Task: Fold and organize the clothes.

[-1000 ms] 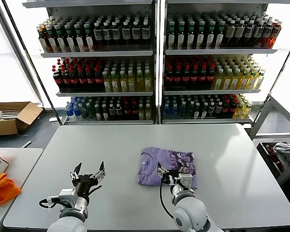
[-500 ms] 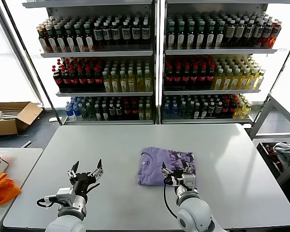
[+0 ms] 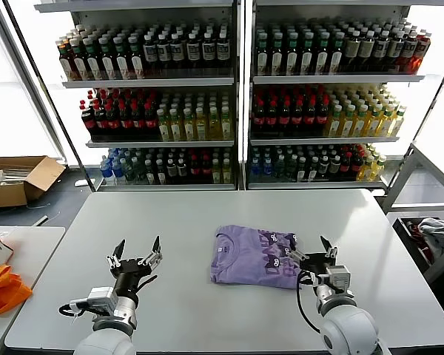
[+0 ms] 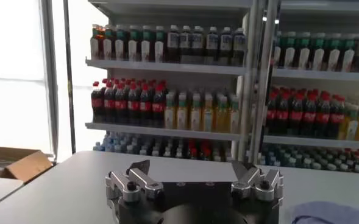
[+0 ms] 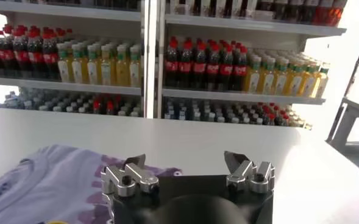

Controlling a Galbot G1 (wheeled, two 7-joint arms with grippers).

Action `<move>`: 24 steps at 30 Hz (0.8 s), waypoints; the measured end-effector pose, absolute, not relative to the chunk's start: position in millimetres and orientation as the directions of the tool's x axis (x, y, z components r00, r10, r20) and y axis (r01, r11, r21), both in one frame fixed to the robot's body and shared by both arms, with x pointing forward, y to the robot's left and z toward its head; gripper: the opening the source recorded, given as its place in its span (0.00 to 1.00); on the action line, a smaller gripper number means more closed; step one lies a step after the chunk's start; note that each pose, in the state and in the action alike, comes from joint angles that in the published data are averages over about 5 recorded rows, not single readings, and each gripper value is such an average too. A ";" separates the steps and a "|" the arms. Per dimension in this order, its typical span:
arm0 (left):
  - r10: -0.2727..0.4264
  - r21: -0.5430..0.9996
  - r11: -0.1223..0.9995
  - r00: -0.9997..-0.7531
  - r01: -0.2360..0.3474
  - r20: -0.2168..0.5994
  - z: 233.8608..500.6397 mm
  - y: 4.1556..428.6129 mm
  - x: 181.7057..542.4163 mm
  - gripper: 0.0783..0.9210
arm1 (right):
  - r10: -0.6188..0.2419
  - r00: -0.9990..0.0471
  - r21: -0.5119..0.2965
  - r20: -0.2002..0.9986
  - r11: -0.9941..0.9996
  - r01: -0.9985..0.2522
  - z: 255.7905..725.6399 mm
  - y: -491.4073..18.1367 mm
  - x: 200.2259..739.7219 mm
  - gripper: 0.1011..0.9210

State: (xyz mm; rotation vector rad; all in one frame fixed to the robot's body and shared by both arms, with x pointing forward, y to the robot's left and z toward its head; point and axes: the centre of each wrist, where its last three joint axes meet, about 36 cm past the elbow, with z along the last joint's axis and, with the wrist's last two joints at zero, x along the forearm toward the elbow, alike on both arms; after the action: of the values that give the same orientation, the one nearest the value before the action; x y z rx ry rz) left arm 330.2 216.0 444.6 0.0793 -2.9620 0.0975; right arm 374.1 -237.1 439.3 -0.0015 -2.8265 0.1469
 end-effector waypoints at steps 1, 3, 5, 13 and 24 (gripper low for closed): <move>-0.045 -0.063 0.996 -0.984 -0.056 0.173 444.6 215.5 330.4 0.88 | 0.026 -0.953 -0.107 0.303 0.994 -0.007 439.0 -243.3 373.4 0.88; -0.042 -0.067 0.996 -0.986 -0.053 0.164 444.4 215.0 330.8 0.88 | 0.042 -0.953 -0.115 0.299 0.993 0.007 438.5 -253.4 372.2 0.88; -0.042 -0.067 0.996 -0.987 -0.053 0.157 443.9 215.4 331.2 0.88 | 0.054 -0.954 -0.121 0.295 0.993 0.019 437.9 -261.0 371.1 0.88; -0.040 -0.057 0.997 -0.988 -0.049 0.149 440.4 215.7 329.5 0.88 | 0.068 -0.958 -0.129 0.279 0.991 0.032 440.2 -271.4 365.0 0.88; -0.034 -0.055 0.998 -0.990 -0.042 0.140 439.1 212.3 328.1 0.88 | 0.070 -0.962 -0.136 0.264 0.990 0.035 442.8 -278.4 362.6 0.88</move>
State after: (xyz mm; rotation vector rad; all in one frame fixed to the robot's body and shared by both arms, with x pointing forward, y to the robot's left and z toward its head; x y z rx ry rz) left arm 328.1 212.3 439.1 0.0577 -3.0006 0.0869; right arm 362.6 -278.4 442.8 -0.0765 -2.8627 0.1890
